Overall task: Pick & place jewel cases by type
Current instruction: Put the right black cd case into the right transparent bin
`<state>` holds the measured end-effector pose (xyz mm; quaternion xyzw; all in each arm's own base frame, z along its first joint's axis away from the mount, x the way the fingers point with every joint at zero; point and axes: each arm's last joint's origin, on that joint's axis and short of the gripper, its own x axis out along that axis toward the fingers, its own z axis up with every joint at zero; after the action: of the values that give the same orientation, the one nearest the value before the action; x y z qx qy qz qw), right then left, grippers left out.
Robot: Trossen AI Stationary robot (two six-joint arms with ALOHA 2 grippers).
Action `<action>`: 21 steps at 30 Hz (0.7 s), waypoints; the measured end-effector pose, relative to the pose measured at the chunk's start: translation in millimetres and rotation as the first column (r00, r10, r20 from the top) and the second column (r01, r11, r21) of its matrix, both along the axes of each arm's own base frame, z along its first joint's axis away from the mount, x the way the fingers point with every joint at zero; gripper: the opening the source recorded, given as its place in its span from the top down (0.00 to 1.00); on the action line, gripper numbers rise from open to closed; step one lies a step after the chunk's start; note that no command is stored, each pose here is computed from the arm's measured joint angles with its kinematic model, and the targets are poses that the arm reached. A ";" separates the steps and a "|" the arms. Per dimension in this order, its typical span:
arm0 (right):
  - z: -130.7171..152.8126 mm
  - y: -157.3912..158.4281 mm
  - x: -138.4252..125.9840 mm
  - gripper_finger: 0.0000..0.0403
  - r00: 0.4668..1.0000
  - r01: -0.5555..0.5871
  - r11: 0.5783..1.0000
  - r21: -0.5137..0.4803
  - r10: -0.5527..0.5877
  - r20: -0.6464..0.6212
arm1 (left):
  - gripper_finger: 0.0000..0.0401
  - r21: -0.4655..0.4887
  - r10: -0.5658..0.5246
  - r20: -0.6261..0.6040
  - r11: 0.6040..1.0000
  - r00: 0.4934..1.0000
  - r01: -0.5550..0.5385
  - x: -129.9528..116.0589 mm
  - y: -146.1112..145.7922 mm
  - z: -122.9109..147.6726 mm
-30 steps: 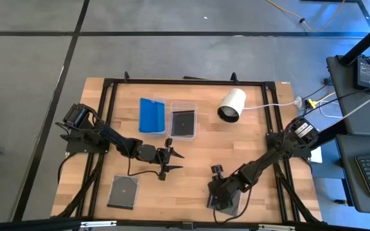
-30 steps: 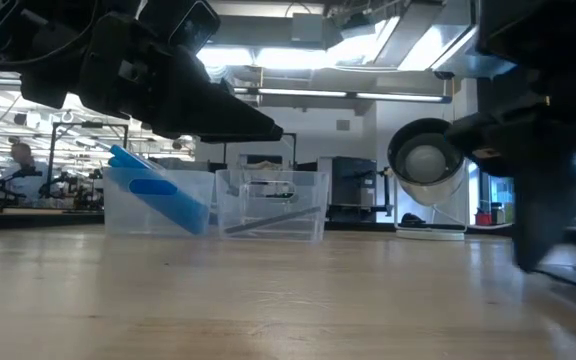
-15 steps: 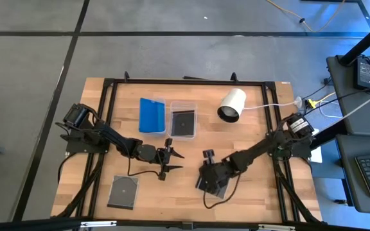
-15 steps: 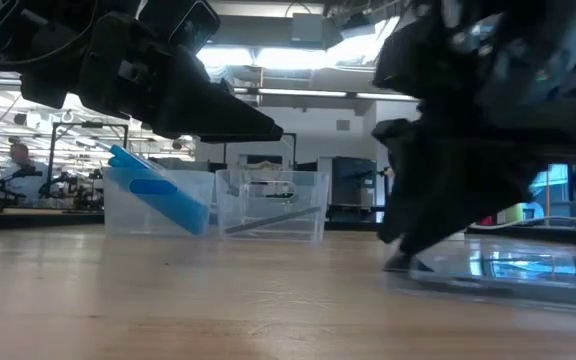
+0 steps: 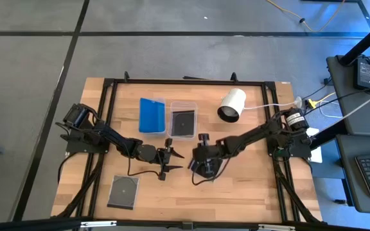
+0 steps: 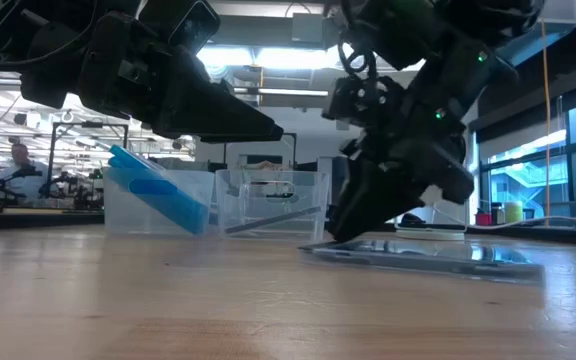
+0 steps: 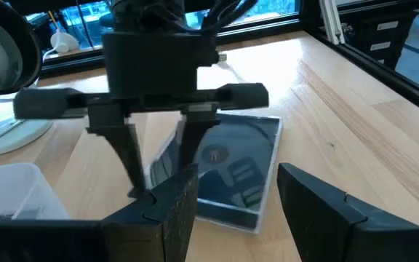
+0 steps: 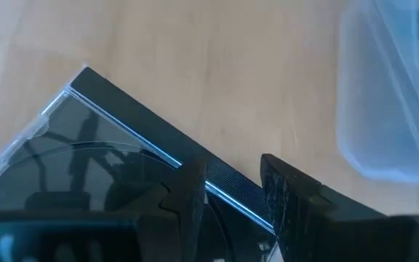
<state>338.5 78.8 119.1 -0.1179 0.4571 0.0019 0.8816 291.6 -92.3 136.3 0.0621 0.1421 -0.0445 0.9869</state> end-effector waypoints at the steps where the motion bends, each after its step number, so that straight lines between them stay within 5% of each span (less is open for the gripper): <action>1: 3.0 0.5 0.8 0.65 1.000 -0.024 0.999 0.026 0.024 0.015 | 0.53 0.000 0.000 0.000 1.000 1.000 0.000 0.0 0.0 0.0; 12: 53.0 13.4 -17.9 0.65 0.992 -0.110 0.987 0.121 0.101 0.076 | 0.53 -0.007 0.001 -0.001 1.000 1.000 -0.001 -0.1 -0.2 0.0; 18: 66.1 10.7 -56.2 0.65 0.984 0.009 0.988 0.153 0.019 -0.179 | 0.53 -0.091 0.023 -0.011 0.996 1.000 -0.023 -0.2 -0.3 -0.3; 21: 71.7 14.3 -69.6 0.65 0.974 -0.024 0.981 0.194 0.067 -0.216 | 0.53 -0.117 0.031 -0.020 0.993 0.999 -0.033 -0.3 -0.1 -0.8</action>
<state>268.9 93.1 190.8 -0.0426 0.5472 0.0790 0.8322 291.3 -92.4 135.5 0.0013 0.1491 -0.0375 0.9881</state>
